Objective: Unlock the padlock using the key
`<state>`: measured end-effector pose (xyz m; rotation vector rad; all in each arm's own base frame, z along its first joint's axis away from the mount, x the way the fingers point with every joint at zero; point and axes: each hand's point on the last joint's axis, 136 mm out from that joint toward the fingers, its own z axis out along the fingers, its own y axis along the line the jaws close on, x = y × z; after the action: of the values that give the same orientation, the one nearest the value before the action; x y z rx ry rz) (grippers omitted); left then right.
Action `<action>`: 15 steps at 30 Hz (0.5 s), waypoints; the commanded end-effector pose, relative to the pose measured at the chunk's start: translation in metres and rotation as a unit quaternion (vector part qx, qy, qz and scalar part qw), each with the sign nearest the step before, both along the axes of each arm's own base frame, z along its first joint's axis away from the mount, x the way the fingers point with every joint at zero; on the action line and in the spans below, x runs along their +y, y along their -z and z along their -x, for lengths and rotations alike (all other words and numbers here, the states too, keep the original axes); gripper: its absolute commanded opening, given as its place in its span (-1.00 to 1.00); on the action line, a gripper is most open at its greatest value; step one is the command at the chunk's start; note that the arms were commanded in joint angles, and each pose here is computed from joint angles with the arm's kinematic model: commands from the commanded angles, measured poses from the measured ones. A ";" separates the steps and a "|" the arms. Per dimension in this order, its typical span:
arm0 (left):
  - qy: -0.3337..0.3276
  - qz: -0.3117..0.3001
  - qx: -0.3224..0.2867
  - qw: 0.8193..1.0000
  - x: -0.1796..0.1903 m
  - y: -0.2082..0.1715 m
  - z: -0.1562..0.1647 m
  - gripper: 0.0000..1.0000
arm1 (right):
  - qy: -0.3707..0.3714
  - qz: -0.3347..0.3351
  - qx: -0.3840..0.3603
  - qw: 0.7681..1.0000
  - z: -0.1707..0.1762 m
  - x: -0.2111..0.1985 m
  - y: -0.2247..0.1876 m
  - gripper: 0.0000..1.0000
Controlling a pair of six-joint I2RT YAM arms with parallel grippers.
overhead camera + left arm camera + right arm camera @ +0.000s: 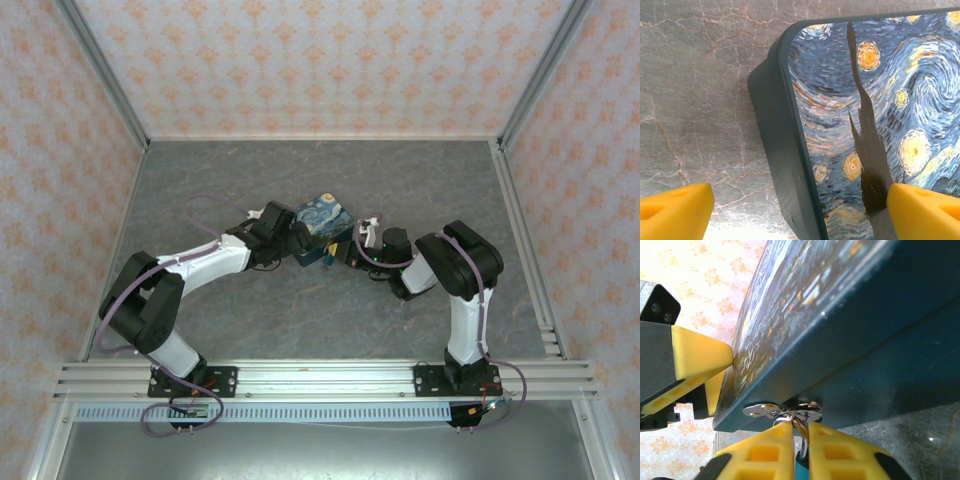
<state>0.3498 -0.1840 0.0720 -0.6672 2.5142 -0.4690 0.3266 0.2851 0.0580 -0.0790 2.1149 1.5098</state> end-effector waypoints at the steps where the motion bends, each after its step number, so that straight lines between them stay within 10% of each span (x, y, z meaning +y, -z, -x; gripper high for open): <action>1: -0.001 -0.027 0.029 0.999 0.007 0.016 0.013 0.80 | -0.006 -0.010 -0.035 0.999 -0.001 0.004 -0.018 -0.87; 15: -0.008 -0.043 0.034 0.998 0.015 0.018 0.017 0.80 | 0.067 0.015 -0.002 0.998 -0.012 -0.021 -0.004 -1.00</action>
<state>0.3505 -0.1825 0.0721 -0.6697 2.5091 -0.4593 0.3302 0.2740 0.0537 -0.0009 2.1371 1.4428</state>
